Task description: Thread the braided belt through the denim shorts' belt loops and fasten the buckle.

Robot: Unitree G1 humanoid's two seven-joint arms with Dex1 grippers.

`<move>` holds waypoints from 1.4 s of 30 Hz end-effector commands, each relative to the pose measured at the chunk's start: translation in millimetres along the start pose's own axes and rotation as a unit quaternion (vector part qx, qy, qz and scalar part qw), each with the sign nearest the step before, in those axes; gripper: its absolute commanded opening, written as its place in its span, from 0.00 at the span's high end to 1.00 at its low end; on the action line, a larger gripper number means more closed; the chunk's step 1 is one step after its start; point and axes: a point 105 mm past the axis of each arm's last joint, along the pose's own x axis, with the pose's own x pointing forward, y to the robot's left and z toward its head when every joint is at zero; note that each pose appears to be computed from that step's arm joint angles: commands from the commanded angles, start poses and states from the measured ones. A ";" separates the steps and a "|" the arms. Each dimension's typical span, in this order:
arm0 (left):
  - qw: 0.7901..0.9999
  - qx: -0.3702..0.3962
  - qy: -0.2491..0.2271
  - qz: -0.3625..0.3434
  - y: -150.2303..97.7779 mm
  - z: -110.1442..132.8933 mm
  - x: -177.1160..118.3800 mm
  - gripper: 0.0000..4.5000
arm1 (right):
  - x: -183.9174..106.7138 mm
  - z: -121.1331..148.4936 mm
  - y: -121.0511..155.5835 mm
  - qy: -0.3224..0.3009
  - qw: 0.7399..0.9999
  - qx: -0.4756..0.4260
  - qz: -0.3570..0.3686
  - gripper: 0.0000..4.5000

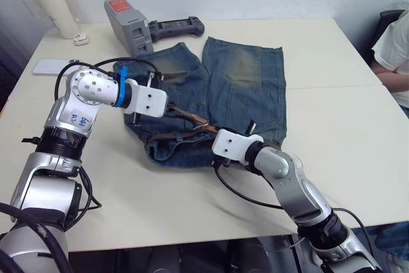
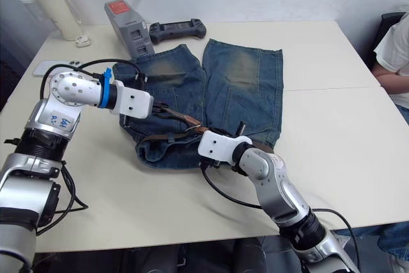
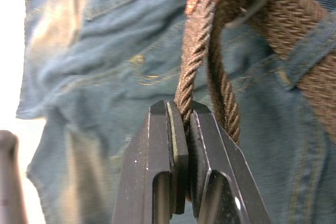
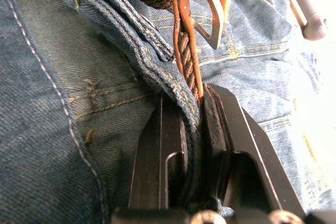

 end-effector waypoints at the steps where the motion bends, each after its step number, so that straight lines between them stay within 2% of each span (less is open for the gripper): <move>1: 1.000 0.024 0.017 0.000 6.6 -0.6 -5.0 1.00 | -3.4 5.4 -12.9 -0.005 0.999 -0.034 -0.023 1.00; 12: 0.998 0.050 0.041 -0.009 12.9 -4.9 -5.7 1.00 | -4.3 5.8 -14.8 -0.005 0.998 -0.066 -0.022 1.00; 22: 0.998 0.060 0.025 0.000 17.0 2.9 -1.3 1.00 | -4.1 7.5 -14.3 -0.009 0.997 -0.070 -0.018 1.00; 42: 0.999 0.013 -0.011 -0.031 -10.0 18.5 15.4 1.00 | -5.5 8.9 -27.0 -0.005 0.999 -0.023 -0.044 1.00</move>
